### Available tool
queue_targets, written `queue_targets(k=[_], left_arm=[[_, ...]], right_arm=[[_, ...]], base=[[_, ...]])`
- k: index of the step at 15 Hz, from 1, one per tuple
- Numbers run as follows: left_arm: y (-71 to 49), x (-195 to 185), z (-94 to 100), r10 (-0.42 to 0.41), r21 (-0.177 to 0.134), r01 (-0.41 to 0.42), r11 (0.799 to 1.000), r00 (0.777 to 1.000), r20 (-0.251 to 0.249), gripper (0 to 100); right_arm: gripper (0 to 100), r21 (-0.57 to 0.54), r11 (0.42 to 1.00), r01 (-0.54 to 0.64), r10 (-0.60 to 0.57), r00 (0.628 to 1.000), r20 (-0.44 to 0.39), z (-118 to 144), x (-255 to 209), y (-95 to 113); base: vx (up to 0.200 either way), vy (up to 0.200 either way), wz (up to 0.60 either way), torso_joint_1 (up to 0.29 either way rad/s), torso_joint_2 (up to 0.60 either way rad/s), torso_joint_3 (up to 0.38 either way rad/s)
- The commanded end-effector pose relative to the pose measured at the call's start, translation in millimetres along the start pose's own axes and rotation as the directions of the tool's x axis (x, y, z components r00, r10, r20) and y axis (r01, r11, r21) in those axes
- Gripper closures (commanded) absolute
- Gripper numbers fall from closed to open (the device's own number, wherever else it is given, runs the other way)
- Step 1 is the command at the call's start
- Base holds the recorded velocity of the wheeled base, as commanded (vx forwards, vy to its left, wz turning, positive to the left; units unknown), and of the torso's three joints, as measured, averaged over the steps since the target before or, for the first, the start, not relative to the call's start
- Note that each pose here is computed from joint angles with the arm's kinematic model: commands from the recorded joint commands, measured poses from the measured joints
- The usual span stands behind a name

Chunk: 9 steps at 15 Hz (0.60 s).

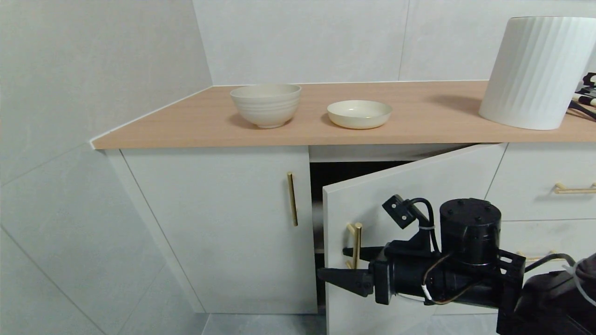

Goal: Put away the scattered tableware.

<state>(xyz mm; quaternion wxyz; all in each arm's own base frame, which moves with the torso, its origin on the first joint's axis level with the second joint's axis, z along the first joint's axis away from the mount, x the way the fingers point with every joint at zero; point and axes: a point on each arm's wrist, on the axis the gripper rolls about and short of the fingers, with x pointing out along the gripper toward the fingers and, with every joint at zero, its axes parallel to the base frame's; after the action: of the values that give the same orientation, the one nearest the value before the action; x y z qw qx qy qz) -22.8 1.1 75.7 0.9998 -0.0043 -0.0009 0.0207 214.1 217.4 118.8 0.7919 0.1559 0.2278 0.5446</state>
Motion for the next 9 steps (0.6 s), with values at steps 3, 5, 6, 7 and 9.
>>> queue_targets(k=[3,5,6,7,9], left_arm=[[0.0,0.0,0.0,0.0,-0.001,0.0,1.0,1.0,0.0,0],[0.0,0.0,0.1,0.0,-0.004,0.0,1.0,1.0,0.001,0],[0.0,0.0,0.1,0.001,-0.004,-0.001,1.0,1.0,0.001,0],[0.1,0.0,0.5,0.003,-0.004,-0.003,1.0,1.0,0.004,0],[0.2,-7.6,21.8,0.003,-0.034,0.0,0.999,0.998,0.064,0]], right_arm=[[0,-0.006,1.0,-0.022,0.022,1.0,0.0,-2.2,-10.4,11.0],[0,-0.005,1.0,-0.021,0.021,1.0,-0.005,-4.1,-11.0,11.0],[0,-0.003,1.0,-0.02,0.02,1.0,-0.007,-4.6,-11.5,11.1],[0,-0.002,1.0,-0.02,0.02,1.0,-0.008,-4.9,-11.3,10.8],[0,-0.001,1.0,-0.019,0.019,1.0,-0.009,-5.3,-11.5,10.8]], base=[[0.0,0.0,0.0,0.0,0.0,0.0],[0.0,0.0,0.0,0.0,0.0,0.0],[0.0,0.0,0.0,0.0,0.0,0.0],[0.0,0.0,0.0,0.0,0.0,0.0],[0.0,0.0,0.0,0.0,0.0,0.0]])
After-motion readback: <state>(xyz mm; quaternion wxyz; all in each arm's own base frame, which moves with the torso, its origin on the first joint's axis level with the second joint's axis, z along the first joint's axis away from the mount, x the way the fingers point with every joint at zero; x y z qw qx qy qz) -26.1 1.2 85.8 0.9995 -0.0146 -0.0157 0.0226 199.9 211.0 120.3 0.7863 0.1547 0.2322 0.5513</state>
